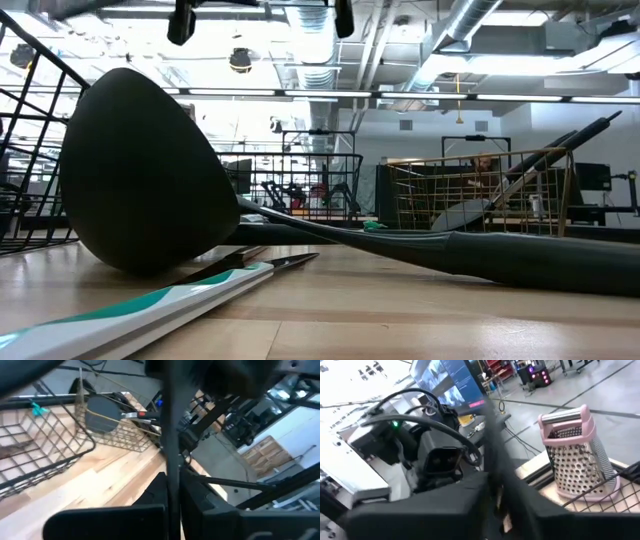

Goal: Pick & Place Kitchen Items
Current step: Put the black spatula into the brown wire basket

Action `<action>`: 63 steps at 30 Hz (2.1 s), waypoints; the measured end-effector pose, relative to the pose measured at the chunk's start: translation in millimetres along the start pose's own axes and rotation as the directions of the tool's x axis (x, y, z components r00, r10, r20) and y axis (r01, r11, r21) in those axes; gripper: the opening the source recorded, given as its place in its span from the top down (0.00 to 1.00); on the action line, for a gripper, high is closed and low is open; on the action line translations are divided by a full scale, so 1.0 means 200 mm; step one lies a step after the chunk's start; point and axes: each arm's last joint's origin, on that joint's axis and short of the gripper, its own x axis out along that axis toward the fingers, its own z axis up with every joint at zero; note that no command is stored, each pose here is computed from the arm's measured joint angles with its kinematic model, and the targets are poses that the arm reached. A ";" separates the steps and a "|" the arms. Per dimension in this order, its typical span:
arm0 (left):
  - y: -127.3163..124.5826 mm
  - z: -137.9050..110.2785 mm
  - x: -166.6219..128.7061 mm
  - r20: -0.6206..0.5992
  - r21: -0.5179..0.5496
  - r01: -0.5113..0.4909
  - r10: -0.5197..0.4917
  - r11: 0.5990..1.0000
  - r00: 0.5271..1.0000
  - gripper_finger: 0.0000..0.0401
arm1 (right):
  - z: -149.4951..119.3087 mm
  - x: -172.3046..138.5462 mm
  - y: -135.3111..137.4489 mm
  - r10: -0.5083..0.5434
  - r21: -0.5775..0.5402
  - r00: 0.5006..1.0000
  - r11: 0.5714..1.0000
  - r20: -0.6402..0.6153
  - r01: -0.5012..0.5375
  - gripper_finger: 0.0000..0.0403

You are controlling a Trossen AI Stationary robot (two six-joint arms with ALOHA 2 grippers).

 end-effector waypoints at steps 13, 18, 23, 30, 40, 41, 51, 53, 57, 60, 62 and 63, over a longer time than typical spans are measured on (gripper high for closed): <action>-0.01 0.00 0.00 -0.068 0.011 0.088 -0.087 0.996 0.994 0.83 | 0.09 -0.12 -0.05 -0.045 0.045 0.993 0.998 -0.105 0.050 0.99; -0.01 0.00 -0.01 -0.096 0.005 0.114 -0.113 0.993 0.989 0.65 | 0.15 -0.26 -0.11 -0.110 0.054 0.967 0.991 -0.230 0.126 0.99; -0.01 0.02 -0.04 -0.105 -0.007 0.142 -0.141 0.990 0.984 0.55 | 0.25 -0.51 -0.24 -0.182 0.108 0.899 0.964 -0.397 0.243 1.00; -0.01 0.05 -0.08 -0.058 -0.033 0.135 -0.137 0.990 0.989 0.54 | 0.36 -0.71 -0.47 -0.175 0.207 0.816 0.918 -0.550 0.337 1.00; -0.01 0.06 -0.10 -0.054 -0.051 0.150 -0.152 0.987 0.987 0.57 | 0.52 -0.81 -0.77 -0.139 0.216 0.555 0.823 -0.820 0.526 1.00; -0.01 0.06 -0.10 -0.054 -0.051 0.150 -0.153 0.987 0.987 0.57 | 0.52 -0.81 -0.81 -0.154 0.193 0.520 0.811 -0.840 0.552 1.00; -0.02 0.06 -0.10 -0.104 -0.070 0.200 -0.206 0.977 0.973 0.57 | 0.48 -0.74 -1.11 -0.112 0.213 0.448 0.762 -0.887 0.612 1.00; -0.02 0.06 -0.11 -0.105 -0.079 0.200 -0.208 0.977 0.973 0.57 | 0.47 -0.74 -1.16 -0.112 0.213 0.440 0.753 -0.891 0.622 1.00; -0.02 0.06 -0.11 -0.105 -0.080 0.200 -0.208 0.976 0.972 0.57 | 0.45 -0.74 -1.29 -0.137 0.188 0.391 0.705 -0.910 0.684 1.00; -0.02 0.06 -0.10 -0.105 -0.080 0.199 -0.207 0.977 0.973 0.57 | 0.43 -0.75 -1.37 -0.146 0.175 0.363 0.677 -0.920 0.715 1.00; -0.02 0.06 -0.10 -0.103 -0.080 0.198 -0.205 0.977 0.973 0.57 | 0.42 -0.75 -1.42 -0.137 0.180 0.354 0.662 -0.925 0.727 1.00; -0.02 0.06 -0.10 -0.102 -0.080 0.196 -0.204 0.977 0.974 0.57 | 0.41 -0.75 -1.44 -0.135 0.182 0.350 0.654 -0.927 0.734 1.00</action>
